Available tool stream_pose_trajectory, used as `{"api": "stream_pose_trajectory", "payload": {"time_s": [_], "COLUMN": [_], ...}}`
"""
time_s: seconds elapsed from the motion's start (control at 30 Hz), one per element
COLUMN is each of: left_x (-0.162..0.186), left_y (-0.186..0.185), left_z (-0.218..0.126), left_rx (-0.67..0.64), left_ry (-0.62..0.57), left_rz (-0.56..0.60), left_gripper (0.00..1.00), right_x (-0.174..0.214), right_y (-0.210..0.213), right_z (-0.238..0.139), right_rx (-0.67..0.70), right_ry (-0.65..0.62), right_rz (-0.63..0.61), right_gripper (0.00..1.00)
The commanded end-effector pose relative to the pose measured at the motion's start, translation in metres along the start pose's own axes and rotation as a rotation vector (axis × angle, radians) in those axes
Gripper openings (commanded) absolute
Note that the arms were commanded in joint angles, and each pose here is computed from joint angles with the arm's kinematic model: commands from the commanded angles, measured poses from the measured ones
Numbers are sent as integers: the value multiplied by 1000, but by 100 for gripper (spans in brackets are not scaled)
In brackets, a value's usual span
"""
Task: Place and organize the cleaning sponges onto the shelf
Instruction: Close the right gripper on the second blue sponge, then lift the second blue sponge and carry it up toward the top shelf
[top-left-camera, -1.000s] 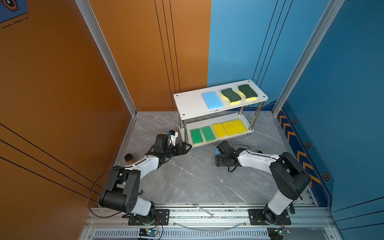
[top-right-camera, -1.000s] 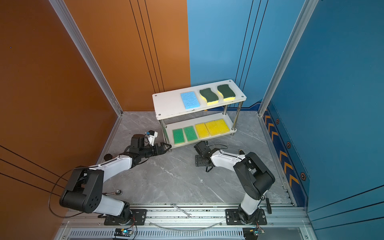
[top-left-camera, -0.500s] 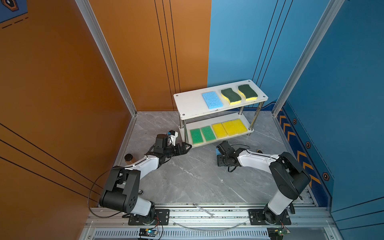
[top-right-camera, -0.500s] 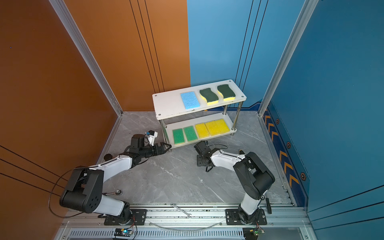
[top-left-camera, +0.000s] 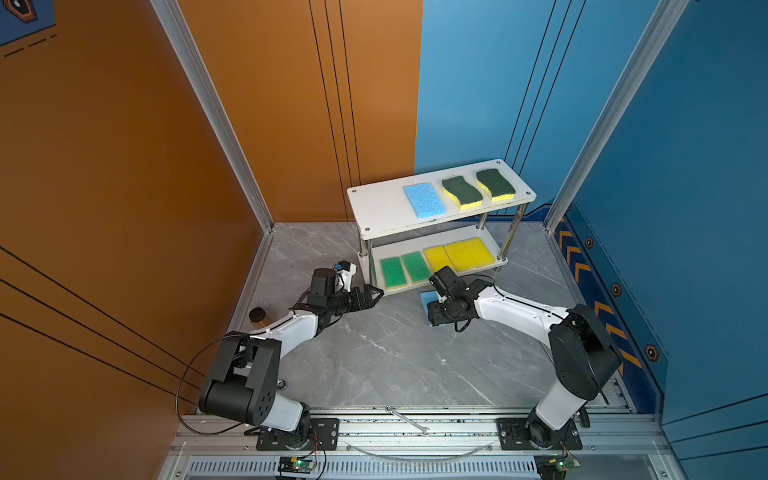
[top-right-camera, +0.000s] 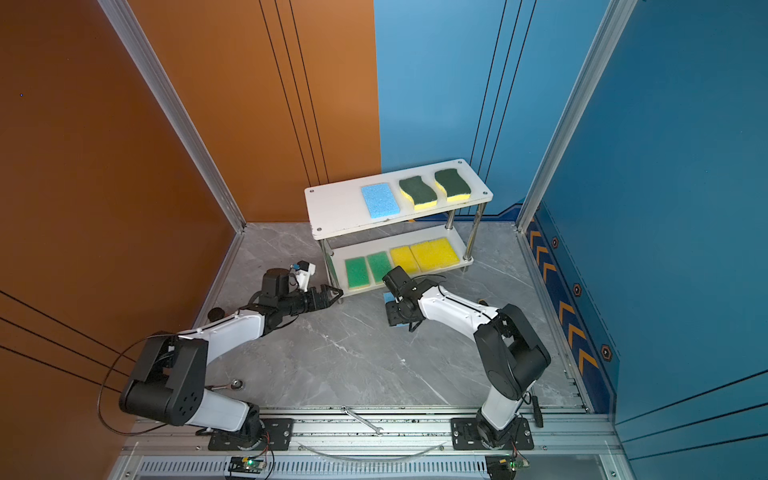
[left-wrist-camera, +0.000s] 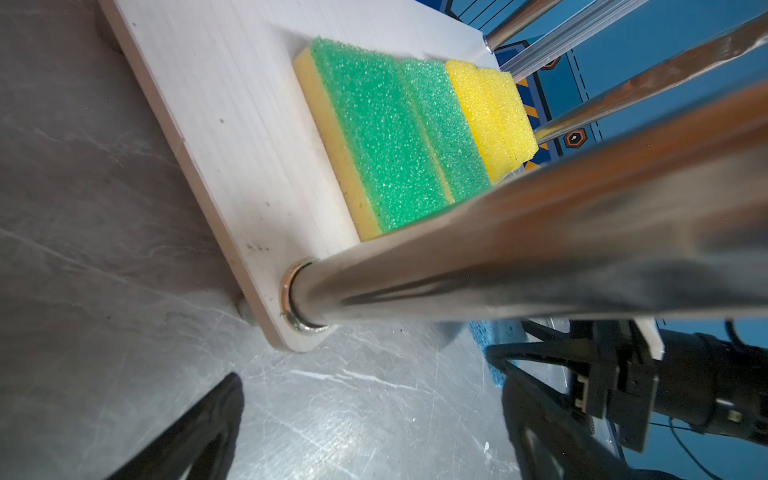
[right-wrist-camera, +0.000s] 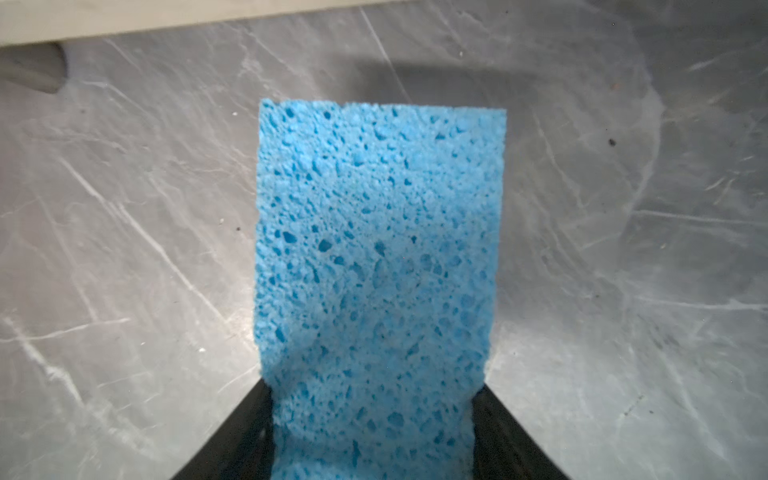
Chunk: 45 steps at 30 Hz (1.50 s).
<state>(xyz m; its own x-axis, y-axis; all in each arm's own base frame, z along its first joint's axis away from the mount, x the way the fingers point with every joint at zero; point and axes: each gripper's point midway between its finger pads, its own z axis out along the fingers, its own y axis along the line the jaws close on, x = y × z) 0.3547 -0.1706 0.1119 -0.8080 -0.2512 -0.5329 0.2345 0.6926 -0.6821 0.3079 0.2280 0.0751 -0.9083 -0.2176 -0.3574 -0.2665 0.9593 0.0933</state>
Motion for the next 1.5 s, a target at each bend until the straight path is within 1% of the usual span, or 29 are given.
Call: {"api": "stream_pose_trajectory", "payload": {"time_s": [0.0, 0.3, 0.47, 0.67, 1.03, 1.17, 1.47], "left_x": [2, -2, -6, -9, -4, -3, -1], "left_y": [-3, -7, -9, -9, -9, -7, -2], "left_z": [3, 2, 0, -2, -5, -8, -7], "left_rx": [16, 26, 27, 27, 33, 30, 23], "left_ry": [9, 2, -11, -20, -13, -17, -12], "left_rz": [6, 8, 7, 13, 28, 33, 31], "left_gripper": [97, 98, 98, 97, 98, 97, 98], "right_x": [6, -7, -18, -39, -80, -89, -115], "right_y": [2, 11, 19, 29, 46, 52, 57], "right_z": [-32, -85, -119, -168, -255, -279, -317], "right_rx": [-28, -85, -138, -193, -274, -304, -290], "right_ry": [41, -4, -52, -149, -342, -404, -531], "right_rz": [-62, -121, -129, -141, -176, -181, -199], "right_gripper": [65, 65, 65, 65, 62, 62, 62]}}
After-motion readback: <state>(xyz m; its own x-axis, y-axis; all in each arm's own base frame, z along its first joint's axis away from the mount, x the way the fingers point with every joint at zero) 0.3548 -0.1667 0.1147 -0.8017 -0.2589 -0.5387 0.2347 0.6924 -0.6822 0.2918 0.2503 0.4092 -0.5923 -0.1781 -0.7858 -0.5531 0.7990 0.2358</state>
